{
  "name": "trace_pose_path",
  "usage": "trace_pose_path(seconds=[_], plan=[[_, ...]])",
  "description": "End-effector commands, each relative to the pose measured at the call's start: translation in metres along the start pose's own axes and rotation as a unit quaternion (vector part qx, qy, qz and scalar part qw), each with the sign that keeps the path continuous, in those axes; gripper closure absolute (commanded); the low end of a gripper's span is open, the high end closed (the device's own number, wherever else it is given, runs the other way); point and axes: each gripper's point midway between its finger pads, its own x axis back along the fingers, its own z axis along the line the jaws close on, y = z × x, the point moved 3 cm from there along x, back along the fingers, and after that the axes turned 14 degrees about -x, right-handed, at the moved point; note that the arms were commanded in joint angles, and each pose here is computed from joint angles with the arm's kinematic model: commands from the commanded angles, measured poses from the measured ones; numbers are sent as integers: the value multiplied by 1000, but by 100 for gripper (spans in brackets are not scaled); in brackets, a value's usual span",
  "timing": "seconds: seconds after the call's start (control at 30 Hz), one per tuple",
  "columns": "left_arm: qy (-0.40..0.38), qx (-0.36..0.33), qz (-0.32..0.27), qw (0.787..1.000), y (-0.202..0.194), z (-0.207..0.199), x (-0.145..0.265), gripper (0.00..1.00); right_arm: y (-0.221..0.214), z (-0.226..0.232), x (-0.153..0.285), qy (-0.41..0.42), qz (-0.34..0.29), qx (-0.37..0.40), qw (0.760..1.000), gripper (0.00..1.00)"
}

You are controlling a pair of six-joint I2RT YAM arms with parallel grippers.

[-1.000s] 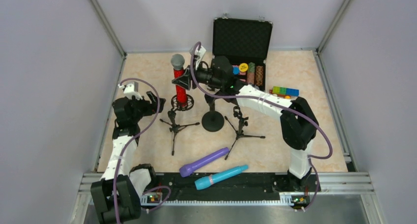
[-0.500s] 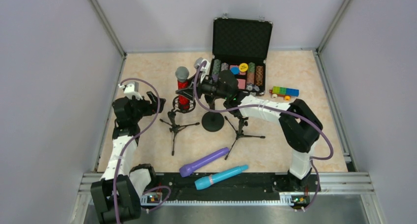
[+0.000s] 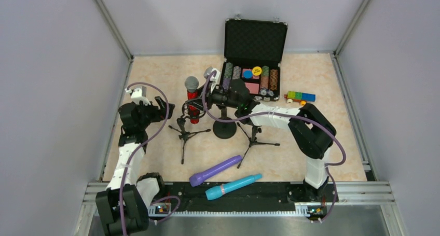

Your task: Attach the microphones to the stand

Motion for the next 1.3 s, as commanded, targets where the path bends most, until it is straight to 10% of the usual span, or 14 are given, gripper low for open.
trace_pose_path(seconds=[0.0, 0.13, 0.33, 0.5, 1.27], plan=[[-3, -24, -35, 999, 25, 0, 0, 6, -27, 1, 0, 8, 25, -3, 1000, 100], [-3, -24, -35, 999, 25, 0, 0, 6, -25, 3, 1, 10, 23, 0, 1000, 99], [-3, -25, -36, 999, 25, 0, 0, 6, -10, 10, 0, 17, 10, 7, 1000, 50], [-1, -26, -35, 999, 25, 1, 0, 6, 4, 14, 0, 16, -3, 12, 1000, 30], [14, -93, -119, 988, 75, -7, 24, 5, 89, 55, 11, 20, -83, 3, 996, 4]])
